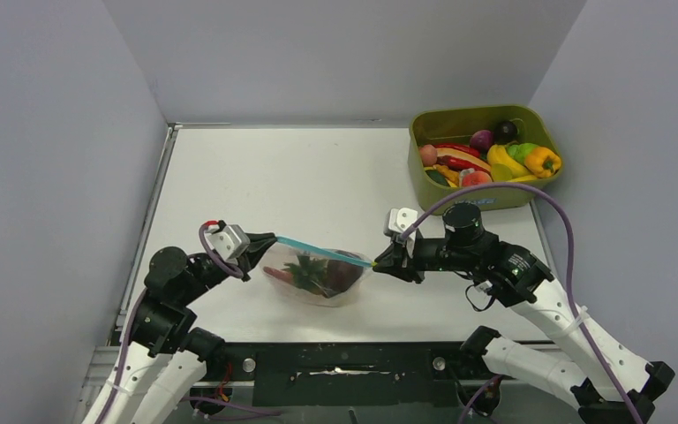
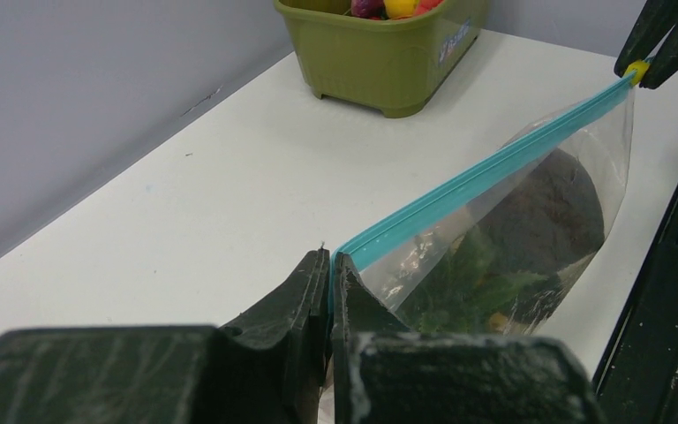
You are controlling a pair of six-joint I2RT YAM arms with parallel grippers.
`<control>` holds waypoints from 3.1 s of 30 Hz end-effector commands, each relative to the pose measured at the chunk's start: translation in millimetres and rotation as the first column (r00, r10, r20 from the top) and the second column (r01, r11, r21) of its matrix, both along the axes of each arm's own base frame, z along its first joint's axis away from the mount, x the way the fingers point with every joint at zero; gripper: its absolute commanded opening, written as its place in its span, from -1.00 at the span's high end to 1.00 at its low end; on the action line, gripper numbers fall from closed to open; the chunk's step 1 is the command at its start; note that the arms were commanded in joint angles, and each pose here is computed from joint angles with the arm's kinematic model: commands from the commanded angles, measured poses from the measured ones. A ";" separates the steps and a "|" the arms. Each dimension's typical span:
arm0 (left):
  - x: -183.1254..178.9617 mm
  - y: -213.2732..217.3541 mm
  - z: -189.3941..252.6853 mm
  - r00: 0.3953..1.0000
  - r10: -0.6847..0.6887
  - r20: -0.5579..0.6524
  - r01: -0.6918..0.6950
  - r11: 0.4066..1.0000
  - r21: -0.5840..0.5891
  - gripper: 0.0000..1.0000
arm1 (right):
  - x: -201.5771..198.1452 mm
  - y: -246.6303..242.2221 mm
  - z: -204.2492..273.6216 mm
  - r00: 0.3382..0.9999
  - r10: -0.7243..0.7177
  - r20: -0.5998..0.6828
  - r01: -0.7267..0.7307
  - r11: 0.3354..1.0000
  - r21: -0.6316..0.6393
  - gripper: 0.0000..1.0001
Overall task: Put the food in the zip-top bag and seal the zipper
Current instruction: Zip the zipper food storage bag at the center of the board, then place the zipper food storage bag at the center of the board, then reset both arms
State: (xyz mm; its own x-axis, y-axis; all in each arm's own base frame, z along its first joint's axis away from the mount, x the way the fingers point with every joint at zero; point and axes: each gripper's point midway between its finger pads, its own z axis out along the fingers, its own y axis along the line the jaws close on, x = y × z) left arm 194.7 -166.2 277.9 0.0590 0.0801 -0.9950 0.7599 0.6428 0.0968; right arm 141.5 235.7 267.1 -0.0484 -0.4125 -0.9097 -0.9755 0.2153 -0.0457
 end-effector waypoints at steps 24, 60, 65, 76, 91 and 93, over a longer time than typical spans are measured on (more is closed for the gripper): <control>4.4 34.8 33.9 0.977 0.201 0.066 -0.197 0.978 -0.072 -0.08 | 130.1 35.4 -5.6 0.959 -0.258 0.121 0.260 0.966 0.002 1.00; 49.1 67.1 1.2 0.827 0.475 -0.300 -0.556 0.770 -0.315 -0.45 | 228.0 21.9 -22.0 0.878 -0.479 0.021 0.476 0.876 0.081 -0.62; 53.1 67.5 4.1 0.828 0.488 -0.276 -0.557 0.777 -0.293 -0.46 | 204.0 5.5 -11.7 0.848 -0.530 -0.020 0.527 0.839 0.132 -0.96; 51.3 72.1 37.6 0.829 0.498 -0.256 -0.559 0.755 -0.342 -0.46 | 157.2 -53.5 23.8 0.687 -0.718 -0.110 0.718 0.648 0.253 -0.95; 45.5 71.2 47.9 0.840 0.478 -0.256 -0.542 0.752 -0.375 -0.47 | 133.1 -97.9 31.8 0.492 -0.829 -0.266 0.861 0.419 0.287 -0.95; 46.8 71.1 44.3 0.837 0.481 -0.263 -0.547 0.751 -0.369 -0.47 | 134.4 -102.6 26.7 0.474 -0.844 -0.249 0.870 0.407 0.277 -0.95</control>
